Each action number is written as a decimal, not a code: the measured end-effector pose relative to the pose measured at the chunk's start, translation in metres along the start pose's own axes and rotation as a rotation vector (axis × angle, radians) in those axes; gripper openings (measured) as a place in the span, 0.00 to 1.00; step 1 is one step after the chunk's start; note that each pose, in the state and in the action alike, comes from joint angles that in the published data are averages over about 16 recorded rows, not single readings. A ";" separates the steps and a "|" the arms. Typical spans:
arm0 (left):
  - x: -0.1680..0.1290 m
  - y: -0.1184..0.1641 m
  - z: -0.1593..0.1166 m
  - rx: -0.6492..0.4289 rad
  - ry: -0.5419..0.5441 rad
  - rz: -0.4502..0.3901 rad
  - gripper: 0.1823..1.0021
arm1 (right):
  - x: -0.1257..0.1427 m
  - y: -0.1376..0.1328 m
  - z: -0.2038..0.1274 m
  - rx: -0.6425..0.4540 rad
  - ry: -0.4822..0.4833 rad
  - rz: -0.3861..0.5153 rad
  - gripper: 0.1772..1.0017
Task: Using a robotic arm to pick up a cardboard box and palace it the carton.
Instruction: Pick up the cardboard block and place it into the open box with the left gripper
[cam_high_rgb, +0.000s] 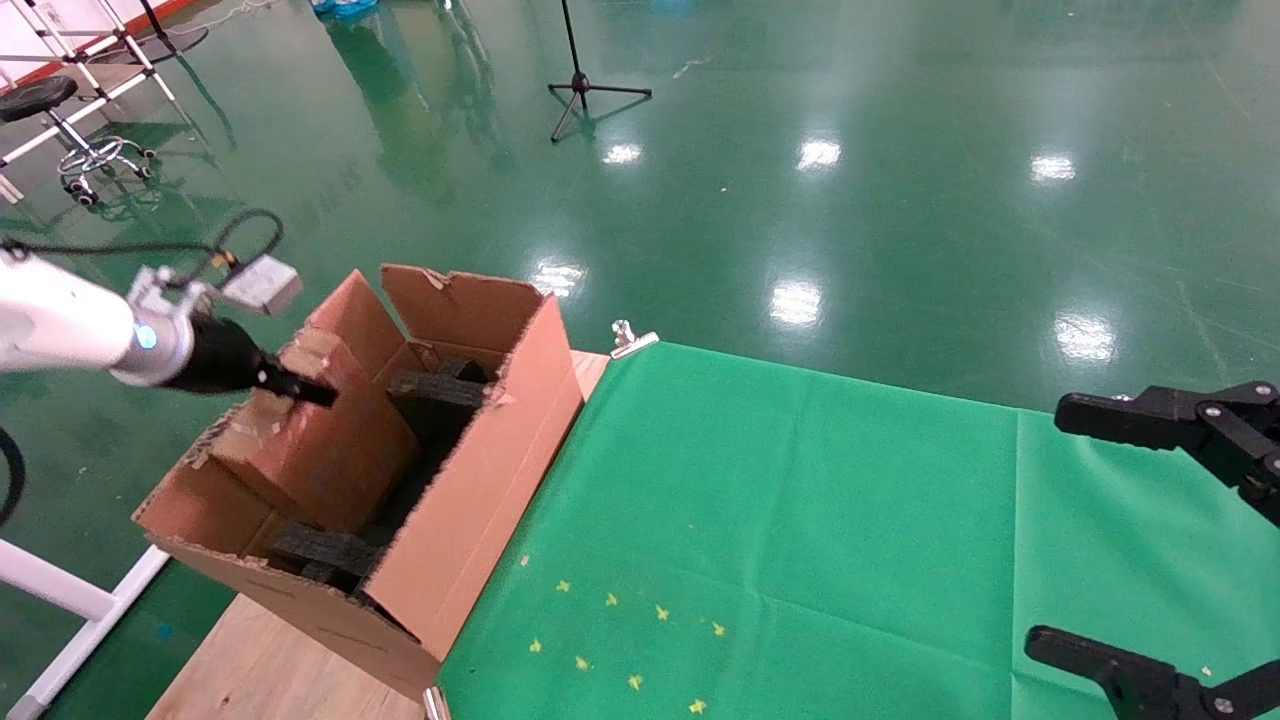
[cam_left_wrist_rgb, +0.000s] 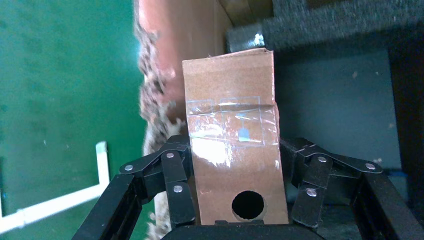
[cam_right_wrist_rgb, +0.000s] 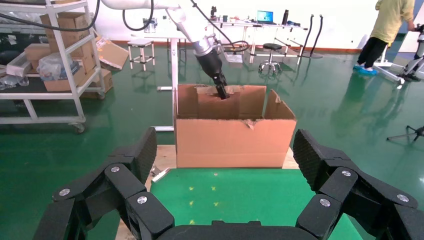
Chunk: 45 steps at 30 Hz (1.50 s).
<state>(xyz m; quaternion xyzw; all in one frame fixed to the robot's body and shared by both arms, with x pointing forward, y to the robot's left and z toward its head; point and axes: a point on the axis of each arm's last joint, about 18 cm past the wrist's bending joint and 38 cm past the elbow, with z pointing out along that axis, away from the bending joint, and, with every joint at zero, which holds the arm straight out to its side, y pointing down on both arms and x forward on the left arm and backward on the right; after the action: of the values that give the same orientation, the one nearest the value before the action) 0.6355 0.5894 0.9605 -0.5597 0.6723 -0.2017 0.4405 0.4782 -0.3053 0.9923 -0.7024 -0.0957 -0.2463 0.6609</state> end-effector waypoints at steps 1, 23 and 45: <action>0.002 0.003 0.003 -0.005 0.005 -0.004 0.20 | 0.000 0.000 0.000 0.000 0.000 0.000 1.00; 0.032 0.051 0.045 -0.057 0.038 -0.087 0.19 | 0.000 0.000 0.000 0.000 0.000 0.000 1.00; 0.022 0.029 0.033 -0.008 0.021 -0.043 0.55 | 0.000 0.000 0.000 0.000 0.001 0.000 1.00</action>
<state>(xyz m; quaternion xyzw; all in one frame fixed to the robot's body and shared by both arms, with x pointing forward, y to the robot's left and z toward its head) 0.6465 0.5845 0.9122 -0.5735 0.6657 -0.2141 0.4267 0.4783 -0.3054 0.9923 -0.7023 -0.0954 -0.2464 0.6610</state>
